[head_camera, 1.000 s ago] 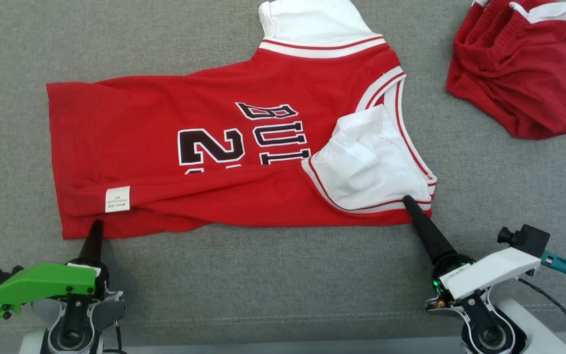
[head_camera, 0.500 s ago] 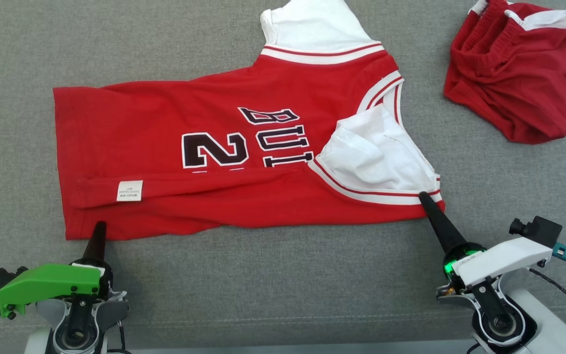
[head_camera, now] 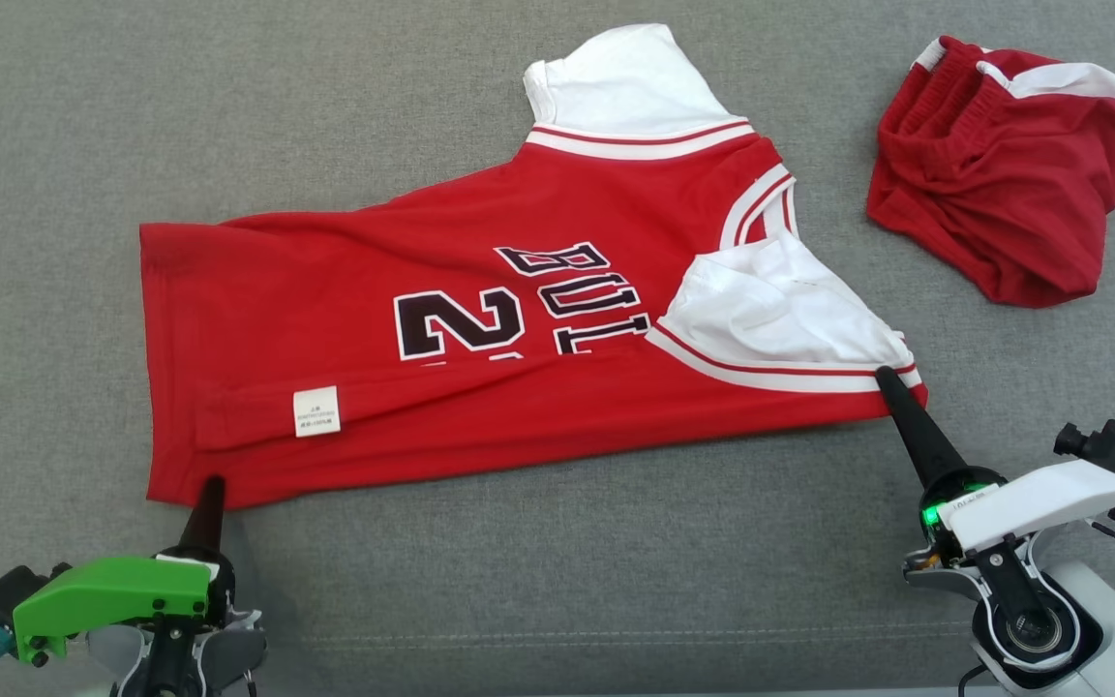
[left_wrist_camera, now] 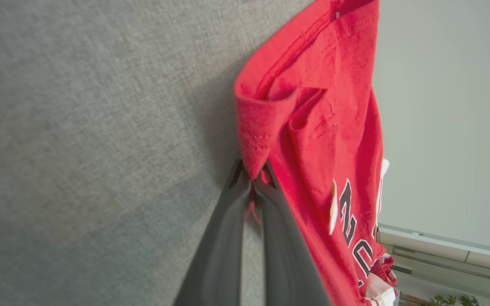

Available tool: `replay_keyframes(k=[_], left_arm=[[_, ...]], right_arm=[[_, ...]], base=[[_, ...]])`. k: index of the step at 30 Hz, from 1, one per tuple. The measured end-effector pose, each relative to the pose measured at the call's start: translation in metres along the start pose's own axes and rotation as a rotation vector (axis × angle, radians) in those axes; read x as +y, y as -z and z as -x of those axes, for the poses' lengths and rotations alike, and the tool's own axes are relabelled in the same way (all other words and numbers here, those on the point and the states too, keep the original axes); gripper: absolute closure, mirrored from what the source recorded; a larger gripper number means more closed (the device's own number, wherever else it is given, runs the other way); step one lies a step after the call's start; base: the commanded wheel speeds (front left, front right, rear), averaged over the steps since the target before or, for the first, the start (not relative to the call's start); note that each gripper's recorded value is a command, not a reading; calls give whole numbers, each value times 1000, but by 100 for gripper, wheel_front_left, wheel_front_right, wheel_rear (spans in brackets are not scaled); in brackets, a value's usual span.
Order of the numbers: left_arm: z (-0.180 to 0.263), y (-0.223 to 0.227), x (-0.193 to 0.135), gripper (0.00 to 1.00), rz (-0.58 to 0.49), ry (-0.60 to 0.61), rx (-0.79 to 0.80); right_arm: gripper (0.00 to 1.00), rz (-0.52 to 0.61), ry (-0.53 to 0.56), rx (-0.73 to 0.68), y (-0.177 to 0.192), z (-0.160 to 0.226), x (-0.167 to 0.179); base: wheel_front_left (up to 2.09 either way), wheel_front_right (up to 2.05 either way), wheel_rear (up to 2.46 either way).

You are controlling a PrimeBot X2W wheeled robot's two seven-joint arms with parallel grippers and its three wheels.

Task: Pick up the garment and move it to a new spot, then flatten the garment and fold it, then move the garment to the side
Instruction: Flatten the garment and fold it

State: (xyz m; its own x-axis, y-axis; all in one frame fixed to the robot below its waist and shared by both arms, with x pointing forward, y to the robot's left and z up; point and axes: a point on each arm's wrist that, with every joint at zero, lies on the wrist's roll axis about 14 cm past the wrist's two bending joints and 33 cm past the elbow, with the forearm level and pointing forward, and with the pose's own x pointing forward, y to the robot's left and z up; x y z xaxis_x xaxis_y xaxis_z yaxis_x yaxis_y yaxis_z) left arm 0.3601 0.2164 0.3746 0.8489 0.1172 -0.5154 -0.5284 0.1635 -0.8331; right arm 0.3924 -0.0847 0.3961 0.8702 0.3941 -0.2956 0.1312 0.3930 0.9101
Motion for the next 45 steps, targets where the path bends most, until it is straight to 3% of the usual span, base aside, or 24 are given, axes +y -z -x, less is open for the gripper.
replay_keyframes(k=[20, 21, 22, 23, 24, 25, 26, 27, 35, 39, 42, 45], left_arm=[[32, -12, 29, 100, 83, -49, -65], [33, -12, 30, 100, 82, -51, -67], [33, -11, 31, 100, 81, -54, -63], [34, -8, 32, 94, 79, -56, -56], [34, -5, 32, 77, 76, -58, -48], [35, -3, 33, 53, 72, -61, -42], [35, -1, 34, 23, 68, -62, -37], [35, 0, 34, 0, 60, -63, -35], [37, 3, 35, 0, -53, -62, -11], [37, -21, 33, 0, -187, -57, -36], [29, -33, 15, 0, -308, -11, -33], [11, -29, -26, 0, -417, 94, 12]], right_arm=[[100, -78, 22, 111, 43, 21, -4], [97, -75, 23, 111, 42, 21, -5], [73, -65, 24, 112, 42, 21, -6], [73, -48, 25, 114, 40, 22, -7], [5, -27, 26, 116, 38, 23, -9], [0, -5, 27, 119, 36, 23, -10], [0, 20, 25, 122, 34, 24, -11], [0, 41, 26, 125, 32, 24, -12], [0, 255, -2, 214, 19, 26, -10], [0, 359, -118, 210, 2, 10, 26], [0, 467, -203, 196, -18, -8, 58], [0, 562, -216, 211, -33, -25, 71]], base=[[0, 0, 0], [0, 0, 0], [0, 0, 0], [0, 0, 0], [0, 0, 0], [0, 0, 0], [0, 0, 0], [0, 0, 0], [0, 0, 0], [0, 0, 0], [0, 0, 0], [0, 0, 0]])
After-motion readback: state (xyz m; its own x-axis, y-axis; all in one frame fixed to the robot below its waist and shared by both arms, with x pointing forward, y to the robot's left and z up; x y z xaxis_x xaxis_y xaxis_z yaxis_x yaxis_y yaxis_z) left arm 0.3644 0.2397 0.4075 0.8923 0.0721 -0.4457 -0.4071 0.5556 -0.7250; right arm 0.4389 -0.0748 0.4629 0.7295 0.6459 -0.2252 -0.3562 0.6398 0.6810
